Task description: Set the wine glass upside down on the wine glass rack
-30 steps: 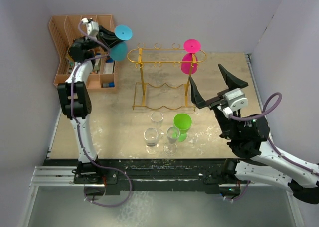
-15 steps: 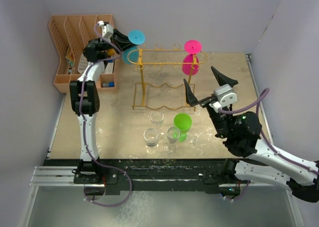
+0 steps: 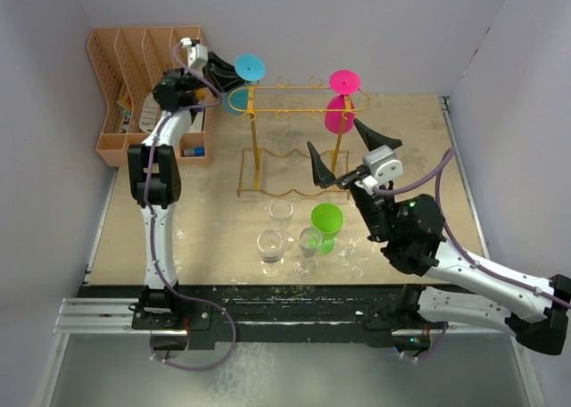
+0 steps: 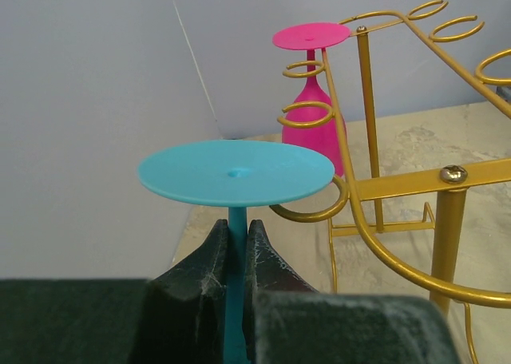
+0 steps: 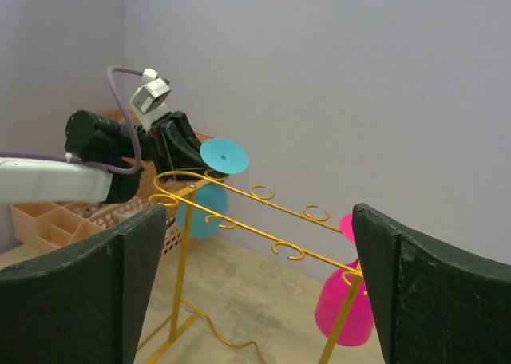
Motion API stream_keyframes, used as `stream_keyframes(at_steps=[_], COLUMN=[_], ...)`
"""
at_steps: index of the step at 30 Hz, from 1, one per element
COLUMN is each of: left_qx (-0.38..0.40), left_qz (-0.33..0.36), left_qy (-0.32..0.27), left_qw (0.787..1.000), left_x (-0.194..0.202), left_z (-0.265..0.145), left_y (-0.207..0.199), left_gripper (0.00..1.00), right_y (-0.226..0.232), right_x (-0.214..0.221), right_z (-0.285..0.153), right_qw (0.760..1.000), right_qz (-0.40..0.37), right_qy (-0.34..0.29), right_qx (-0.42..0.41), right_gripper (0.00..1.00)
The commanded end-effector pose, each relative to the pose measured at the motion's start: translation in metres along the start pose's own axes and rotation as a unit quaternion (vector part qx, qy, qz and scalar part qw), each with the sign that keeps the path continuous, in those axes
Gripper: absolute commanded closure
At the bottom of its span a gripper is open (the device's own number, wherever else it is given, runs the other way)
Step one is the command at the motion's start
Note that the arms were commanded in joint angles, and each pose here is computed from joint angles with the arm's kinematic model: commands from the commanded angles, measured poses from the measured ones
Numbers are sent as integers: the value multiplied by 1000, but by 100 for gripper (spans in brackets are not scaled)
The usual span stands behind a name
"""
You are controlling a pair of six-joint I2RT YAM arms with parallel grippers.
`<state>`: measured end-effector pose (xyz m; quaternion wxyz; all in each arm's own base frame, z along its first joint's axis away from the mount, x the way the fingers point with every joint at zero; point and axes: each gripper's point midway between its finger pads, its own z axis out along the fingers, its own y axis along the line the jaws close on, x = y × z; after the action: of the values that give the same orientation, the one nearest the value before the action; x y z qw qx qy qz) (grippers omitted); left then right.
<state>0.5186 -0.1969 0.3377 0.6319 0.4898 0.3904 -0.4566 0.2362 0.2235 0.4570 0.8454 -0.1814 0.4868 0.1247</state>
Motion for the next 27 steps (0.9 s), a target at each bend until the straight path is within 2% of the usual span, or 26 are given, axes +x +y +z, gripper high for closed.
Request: stream_keyframes(at_steps=[1, 27], left_qx=[9, 8], left_qz=[57, 55], left_qy=[-20, -18], left_qw=[998, 998], left_x=[-18, -15], left_z=[6, 7], left_y=[-4, -17], left_gripper=[100, 100], right_y=[-2, -19], right_x=[-11, 21], right_z=[8, 46], right_qw=[999, 995], right_qz=[34, 95], right_qy=[-32, -38], right_qx=[11, 14], right_gripper=[0, 0])
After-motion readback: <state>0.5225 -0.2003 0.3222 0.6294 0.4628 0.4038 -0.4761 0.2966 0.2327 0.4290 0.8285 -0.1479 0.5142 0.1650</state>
